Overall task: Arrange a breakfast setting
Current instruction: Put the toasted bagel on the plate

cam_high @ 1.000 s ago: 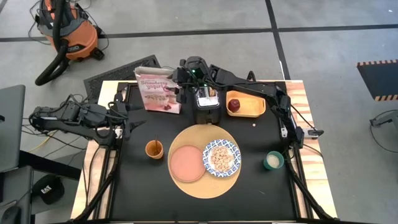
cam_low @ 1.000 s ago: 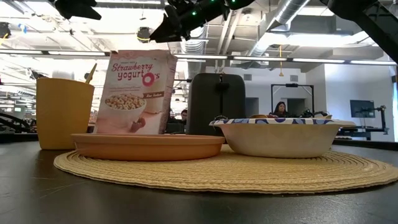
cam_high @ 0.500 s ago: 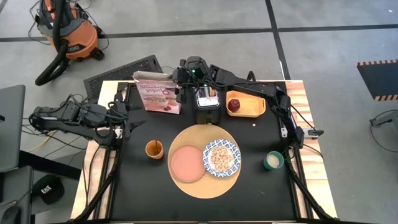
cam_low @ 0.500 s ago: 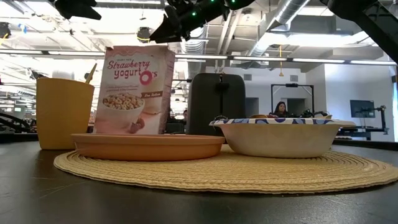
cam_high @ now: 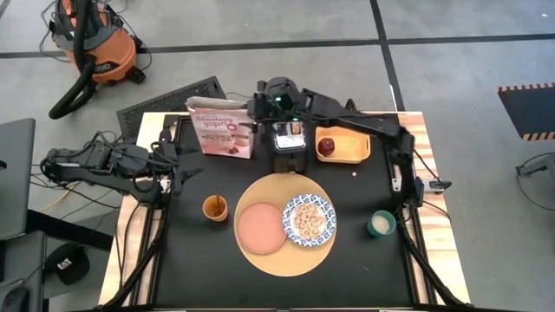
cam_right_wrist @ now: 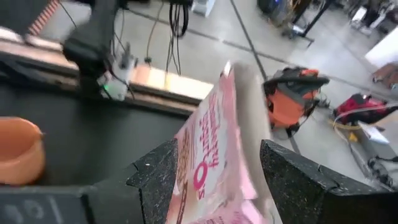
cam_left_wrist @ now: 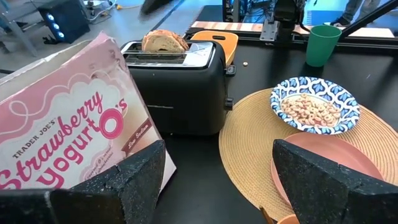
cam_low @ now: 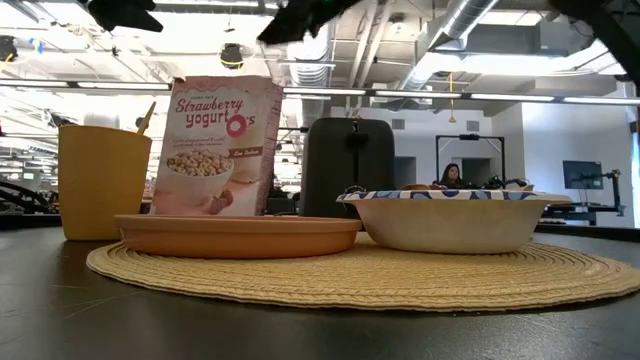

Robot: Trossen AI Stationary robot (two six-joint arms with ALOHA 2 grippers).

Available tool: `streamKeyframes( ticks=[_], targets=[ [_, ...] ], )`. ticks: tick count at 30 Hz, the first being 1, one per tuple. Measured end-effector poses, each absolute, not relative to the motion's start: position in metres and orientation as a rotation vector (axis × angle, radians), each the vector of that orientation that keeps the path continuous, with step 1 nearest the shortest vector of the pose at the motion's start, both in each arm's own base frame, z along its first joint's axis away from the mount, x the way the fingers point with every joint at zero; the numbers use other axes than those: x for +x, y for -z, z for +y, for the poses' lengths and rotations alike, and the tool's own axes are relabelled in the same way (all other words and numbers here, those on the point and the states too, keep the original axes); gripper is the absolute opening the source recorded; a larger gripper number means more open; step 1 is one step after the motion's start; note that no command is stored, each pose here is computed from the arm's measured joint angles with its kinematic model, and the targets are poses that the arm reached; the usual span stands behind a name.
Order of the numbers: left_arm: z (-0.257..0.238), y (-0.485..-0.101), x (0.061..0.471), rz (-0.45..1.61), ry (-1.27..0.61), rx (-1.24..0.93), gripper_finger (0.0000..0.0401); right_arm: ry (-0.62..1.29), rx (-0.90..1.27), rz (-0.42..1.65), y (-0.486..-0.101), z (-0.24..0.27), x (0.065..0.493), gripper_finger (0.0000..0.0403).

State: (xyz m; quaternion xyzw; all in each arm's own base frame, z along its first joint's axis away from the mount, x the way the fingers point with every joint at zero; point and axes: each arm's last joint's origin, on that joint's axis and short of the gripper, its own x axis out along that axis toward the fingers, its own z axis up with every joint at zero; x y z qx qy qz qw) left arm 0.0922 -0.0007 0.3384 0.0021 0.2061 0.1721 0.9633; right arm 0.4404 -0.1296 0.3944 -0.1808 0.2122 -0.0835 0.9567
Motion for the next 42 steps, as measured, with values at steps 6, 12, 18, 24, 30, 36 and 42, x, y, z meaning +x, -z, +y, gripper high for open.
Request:
streamKeyframes(
  ticks=[6, 12, 18, 24, 30, 36, 42],
  targets=[
    [-0.001, -0.338, 0.094, 0.421, -0.351, -0.003, 0.0281, 0.127, -0.335, 0.496, -0.430, -0.102, 0.398, 0.0256],
    [-0.003, -0.335, 0.108, 0.455, -0.356, -0.004, 0.0281, 0.100, -0.212, 0.682, -0.441, -0.084, 0.354, 0.0256],
    [-0.007, -0.337, 0.129, 0.424, -0.309, 0.008, 0.0281, 0.118, -0.139, 0.782, -0.429, -0.076, 0.327, 0.0256],
    [-0.010, -0.338, 0.146, 0.403, -0.292, 0.010, 0.0281, 0.206, -0.133, 0.805, -0.408, -0.072, 0.299, 0.0256],
    [-0.013, -0.335, 0.169, 0.380, -0.299, 0.003, 0.0281, 0.287, -0.113, 0.790, -0.383, -0.069, 0.275, 0.0256],
    [-0.012, -0.327, 0.193, 0.394, -0.322, 0.011, 0.0281, 0.391, -0.078, 0.675, -0.360, -0.068, 0.260, 0.0256],
    [-0.010, -0.319, 0.205, 0.434, -0.331, 0.012, 0.0281, 0.476, -0.006, 0.558, -0.347, -0.076, 0.267, 0.0256]
  ],
)
